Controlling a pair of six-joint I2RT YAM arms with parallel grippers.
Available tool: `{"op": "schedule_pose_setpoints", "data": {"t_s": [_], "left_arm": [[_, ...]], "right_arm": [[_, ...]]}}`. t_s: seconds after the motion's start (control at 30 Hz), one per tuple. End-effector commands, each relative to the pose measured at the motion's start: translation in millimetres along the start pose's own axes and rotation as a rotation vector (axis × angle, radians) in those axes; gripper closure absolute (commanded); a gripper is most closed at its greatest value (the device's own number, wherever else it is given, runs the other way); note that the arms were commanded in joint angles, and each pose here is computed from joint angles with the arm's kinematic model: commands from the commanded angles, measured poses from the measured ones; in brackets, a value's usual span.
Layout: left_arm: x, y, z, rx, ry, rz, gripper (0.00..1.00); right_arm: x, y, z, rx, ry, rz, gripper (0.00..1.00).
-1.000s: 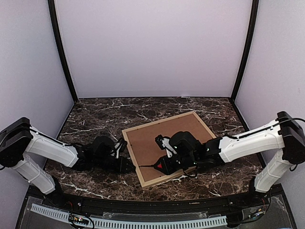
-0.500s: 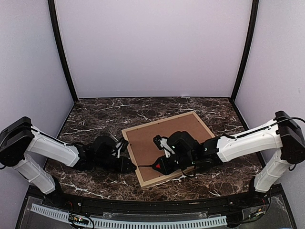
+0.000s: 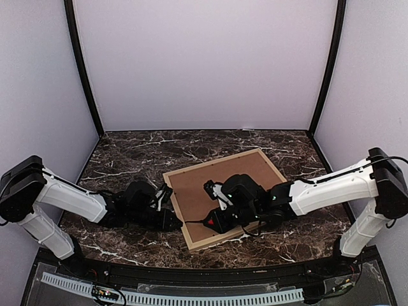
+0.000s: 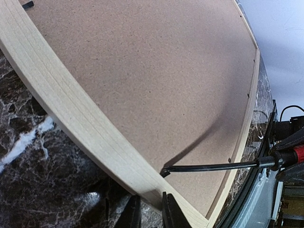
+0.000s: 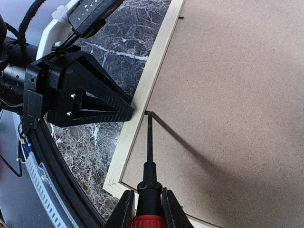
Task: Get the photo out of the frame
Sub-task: Hold the photo frame at the center of the board, then release the fastener from the backboard.
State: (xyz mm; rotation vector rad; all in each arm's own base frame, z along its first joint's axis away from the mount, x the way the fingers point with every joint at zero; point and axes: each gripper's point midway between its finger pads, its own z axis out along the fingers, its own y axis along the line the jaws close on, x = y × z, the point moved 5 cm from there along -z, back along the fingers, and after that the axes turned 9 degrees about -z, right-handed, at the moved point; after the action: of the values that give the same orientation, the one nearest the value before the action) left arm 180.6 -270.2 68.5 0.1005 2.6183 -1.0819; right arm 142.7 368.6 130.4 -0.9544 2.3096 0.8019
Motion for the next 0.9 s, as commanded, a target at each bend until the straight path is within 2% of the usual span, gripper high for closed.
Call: {"op": "schedule_pose_setpoints", "data": {"t_s": [0.0,0.87], "left_arm": [[-0.4,-0.6,3.8,-0.016,-0.002,0.022,0.83],[1.0,0.9,4.2,-0.033,-0.011,0.013,0.85]], "right_arm": [[-15.3,29.9,-6.0,-0.094,-0.037,-0.043,1.00],[-24.3,55.1,-10.4,-0.152,-0.057,-0.062,1.00]]}}
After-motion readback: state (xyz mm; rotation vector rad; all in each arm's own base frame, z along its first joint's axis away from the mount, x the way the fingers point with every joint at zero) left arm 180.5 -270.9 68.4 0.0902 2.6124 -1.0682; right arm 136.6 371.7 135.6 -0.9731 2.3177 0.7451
